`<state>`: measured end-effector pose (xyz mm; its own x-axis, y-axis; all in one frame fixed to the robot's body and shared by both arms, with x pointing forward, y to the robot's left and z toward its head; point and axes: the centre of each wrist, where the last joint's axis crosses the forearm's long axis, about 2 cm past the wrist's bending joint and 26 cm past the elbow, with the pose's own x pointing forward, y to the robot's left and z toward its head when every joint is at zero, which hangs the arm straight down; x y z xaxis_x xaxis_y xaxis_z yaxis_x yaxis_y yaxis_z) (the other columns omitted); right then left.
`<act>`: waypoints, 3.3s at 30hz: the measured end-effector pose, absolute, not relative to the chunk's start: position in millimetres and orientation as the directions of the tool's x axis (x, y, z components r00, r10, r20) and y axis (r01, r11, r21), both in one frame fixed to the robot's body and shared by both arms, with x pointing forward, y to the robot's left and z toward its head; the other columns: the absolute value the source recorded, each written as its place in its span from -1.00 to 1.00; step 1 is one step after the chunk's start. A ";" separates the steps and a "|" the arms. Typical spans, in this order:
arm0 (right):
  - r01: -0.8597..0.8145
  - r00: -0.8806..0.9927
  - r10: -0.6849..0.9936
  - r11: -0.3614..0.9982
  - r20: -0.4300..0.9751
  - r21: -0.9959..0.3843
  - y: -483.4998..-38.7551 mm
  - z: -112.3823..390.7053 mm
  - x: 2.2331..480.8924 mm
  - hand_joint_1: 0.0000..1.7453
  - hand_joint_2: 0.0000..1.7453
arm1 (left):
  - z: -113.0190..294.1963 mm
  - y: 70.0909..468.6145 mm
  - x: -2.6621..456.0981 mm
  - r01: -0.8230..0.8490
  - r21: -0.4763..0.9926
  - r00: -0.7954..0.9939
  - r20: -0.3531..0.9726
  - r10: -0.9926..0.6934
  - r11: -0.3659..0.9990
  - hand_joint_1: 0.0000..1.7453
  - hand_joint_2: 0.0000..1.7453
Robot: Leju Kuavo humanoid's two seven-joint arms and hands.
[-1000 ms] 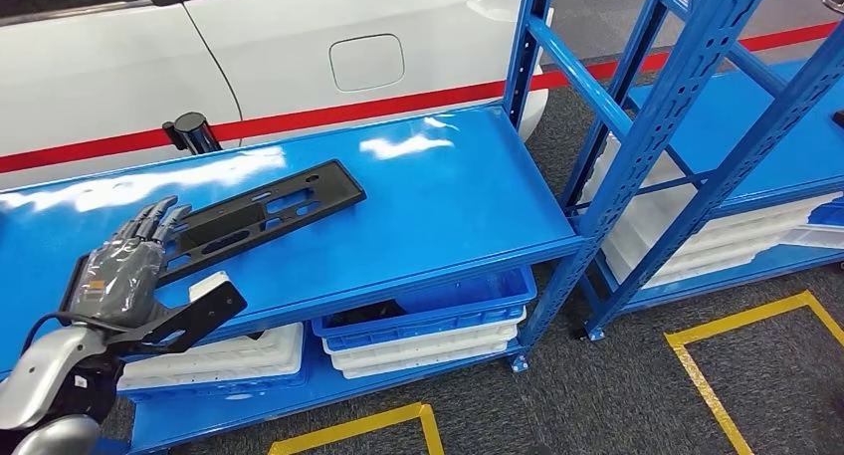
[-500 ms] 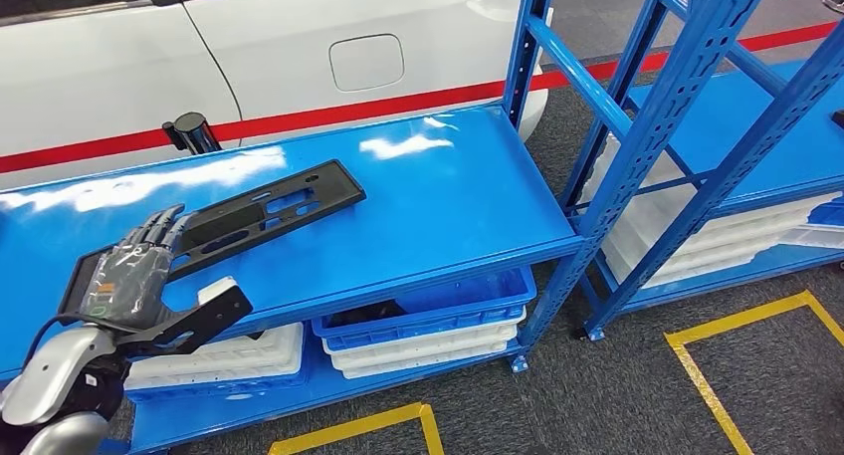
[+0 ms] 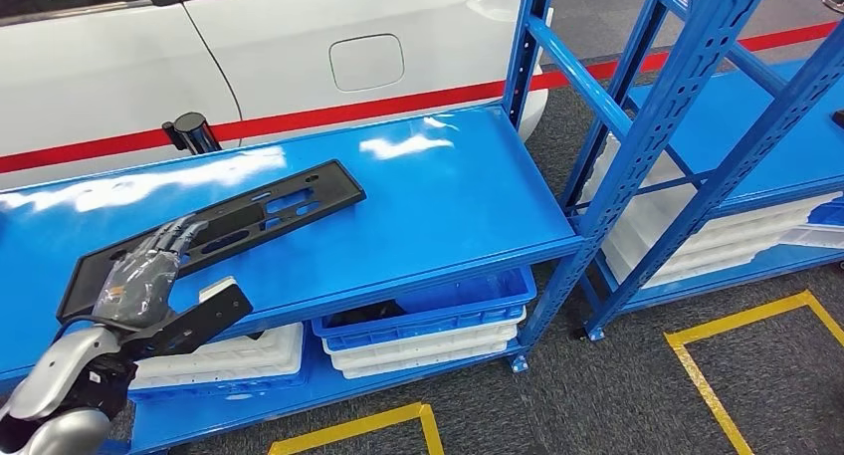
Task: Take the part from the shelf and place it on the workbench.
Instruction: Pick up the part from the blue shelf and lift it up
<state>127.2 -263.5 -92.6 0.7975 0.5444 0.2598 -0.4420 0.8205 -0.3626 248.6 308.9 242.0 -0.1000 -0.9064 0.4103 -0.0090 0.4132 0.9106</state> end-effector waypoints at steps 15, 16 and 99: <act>-0.447 0.794 0.551 0.817 0.259 -0.365 -263.0 -92.6 127.2 -1.00 -1.00 | 229.3 305.0 249.8 0.040 0.928 -0.073 0.373 -0.925 0.371 -1.00 1.00; -0.448 0.794 0.551 0.816 0.259 -0.365 -263.0 -92.6 127.2 -1.00 -1.00 | 228.3 304.7 249.9 0.039 0.931 -0.069 0.364 -0.929 0.362 -1.00 1.00; -0.469 0.787 0.568 0.805 0.243 -0.363 -254.0 -92.7 124.3 -1.00 -1.00 | 167.1 363.2 267.0 -0.296 0.955 0.214 0.098 -0.972 0.031 0.28 1.00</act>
